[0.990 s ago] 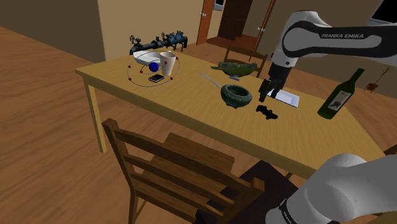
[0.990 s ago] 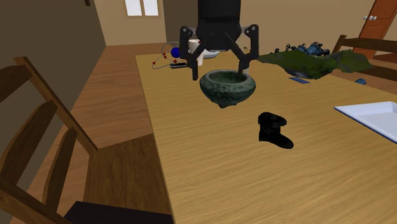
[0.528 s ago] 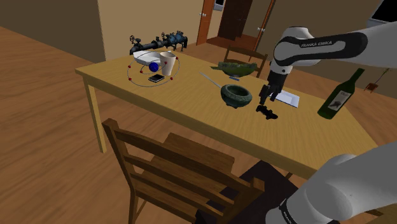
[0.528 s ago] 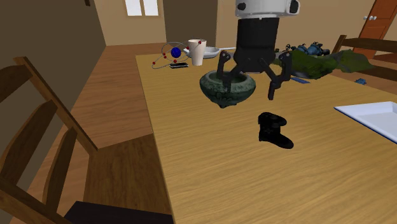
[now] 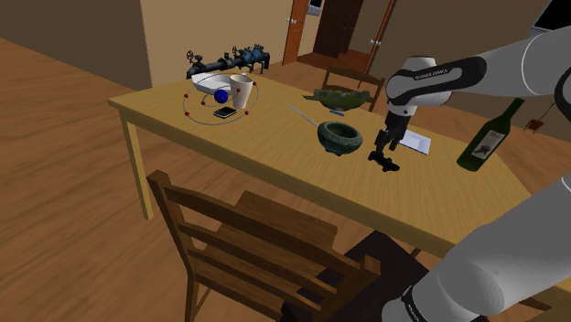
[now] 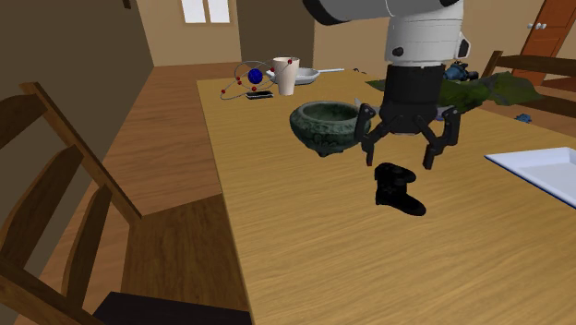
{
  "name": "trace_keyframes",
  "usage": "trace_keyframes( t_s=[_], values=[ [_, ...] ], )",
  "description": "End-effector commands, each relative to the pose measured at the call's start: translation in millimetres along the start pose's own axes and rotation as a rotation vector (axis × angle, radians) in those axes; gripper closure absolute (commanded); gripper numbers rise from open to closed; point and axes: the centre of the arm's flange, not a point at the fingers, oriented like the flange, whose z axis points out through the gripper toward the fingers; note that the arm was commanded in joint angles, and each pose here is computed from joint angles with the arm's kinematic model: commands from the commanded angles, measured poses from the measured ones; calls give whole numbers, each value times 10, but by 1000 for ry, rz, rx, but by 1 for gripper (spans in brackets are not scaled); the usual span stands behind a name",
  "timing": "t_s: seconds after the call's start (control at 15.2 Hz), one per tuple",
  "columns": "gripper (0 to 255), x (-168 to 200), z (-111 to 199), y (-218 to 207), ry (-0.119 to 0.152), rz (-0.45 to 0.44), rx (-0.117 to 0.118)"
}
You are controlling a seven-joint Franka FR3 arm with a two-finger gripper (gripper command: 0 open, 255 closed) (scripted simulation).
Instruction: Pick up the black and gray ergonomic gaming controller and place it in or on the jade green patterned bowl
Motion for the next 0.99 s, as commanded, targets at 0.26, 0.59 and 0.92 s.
trace_keyframes(
  t_s=[0.26, 0.59, 0.92],
  values=[
    [0, 8, 305, 12, 0, 0, -1],
    [0, 8, 305, 12, 0, 0, -1],
    [255, 8, 304, 12, 0, 0, -1]
  ],
)
